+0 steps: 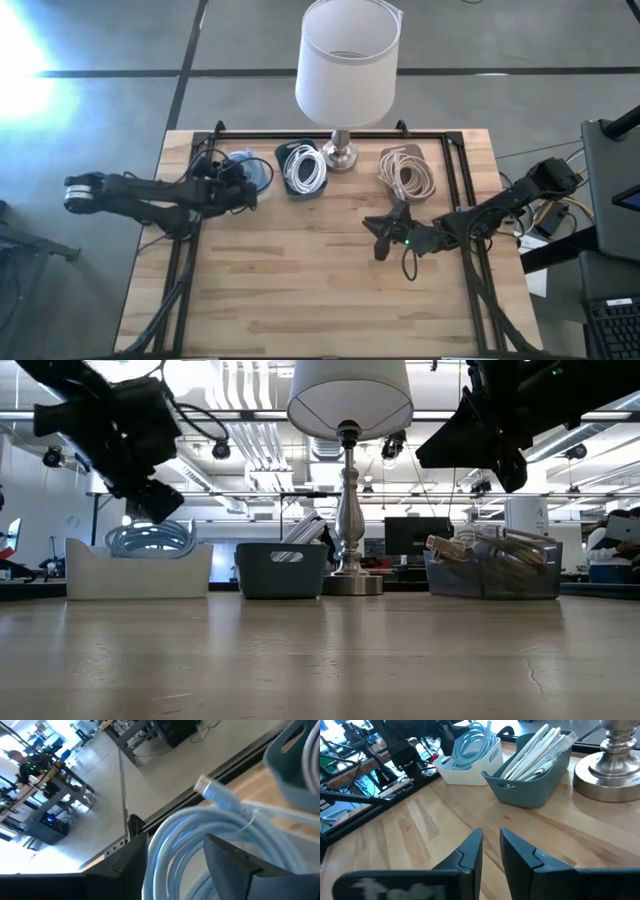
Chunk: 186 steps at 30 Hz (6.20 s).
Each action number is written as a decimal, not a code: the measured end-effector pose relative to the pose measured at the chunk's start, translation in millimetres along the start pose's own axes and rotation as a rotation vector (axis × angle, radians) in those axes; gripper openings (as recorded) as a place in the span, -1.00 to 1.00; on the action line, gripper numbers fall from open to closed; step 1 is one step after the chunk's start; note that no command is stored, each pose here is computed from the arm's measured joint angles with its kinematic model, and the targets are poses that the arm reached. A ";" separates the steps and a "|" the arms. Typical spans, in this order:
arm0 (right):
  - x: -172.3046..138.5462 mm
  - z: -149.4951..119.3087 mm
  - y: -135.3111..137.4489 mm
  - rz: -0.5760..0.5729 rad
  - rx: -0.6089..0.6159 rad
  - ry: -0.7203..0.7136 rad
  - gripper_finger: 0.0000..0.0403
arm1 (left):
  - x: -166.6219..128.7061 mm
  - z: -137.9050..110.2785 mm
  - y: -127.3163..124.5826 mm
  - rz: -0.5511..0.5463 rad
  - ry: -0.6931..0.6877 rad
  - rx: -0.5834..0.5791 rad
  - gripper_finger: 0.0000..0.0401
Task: Pick & Place USB Port
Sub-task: Return to Home Position
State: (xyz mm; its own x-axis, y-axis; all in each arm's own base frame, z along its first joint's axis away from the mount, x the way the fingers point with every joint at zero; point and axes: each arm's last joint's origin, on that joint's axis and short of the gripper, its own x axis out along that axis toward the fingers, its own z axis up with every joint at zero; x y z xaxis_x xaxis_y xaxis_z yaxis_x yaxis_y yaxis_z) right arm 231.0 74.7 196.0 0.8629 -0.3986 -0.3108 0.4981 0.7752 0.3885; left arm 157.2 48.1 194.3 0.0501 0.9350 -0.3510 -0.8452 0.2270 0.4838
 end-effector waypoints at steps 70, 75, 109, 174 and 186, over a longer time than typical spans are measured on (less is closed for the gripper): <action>-67.5 48.2 -70.0 0.332 -0.327 -0.080 -0.60 | -100.5 8.6 45.2 -0.887 -0.460 -0.195 -0.29; -68.4 35.6 -87.3 0.307 -0.301 -0.090 -0.64 | -91.0 -11.4 39.9 -0.936 -0.507 -0.225 -0.29; -92.5 35.7 -107.0 0.393 -0.361 -0.241 -0.61 | -64.5 -48.8 39.5 -0.961 -0.854 -0.356 -0.29; -70.3 -12.7 -124.6 0.361 -0.291 -0.112 -0.64 | -39.7 -69.3 18.1 -1.029 -0.555 -0.242 -0.29; -70.3 -12.7 -124.7 0.361 -0.291 -0.112 -0.61 | -39.8 -69.1 18.3 -1.028 -0.556 -0.243 -0.29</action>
State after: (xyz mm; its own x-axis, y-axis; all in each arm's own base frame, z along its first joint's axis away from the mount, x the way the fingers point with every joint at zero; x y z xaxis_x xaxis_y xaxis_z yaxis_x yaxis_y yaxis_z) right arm 107.2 12.3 158.4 0.9882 -0.1171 -0.0987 0.1342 0.9725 0.1902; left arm 103.0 -3.7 161.8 0.9352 0.3488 -0.0611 -0.3498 0.9368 -0.0062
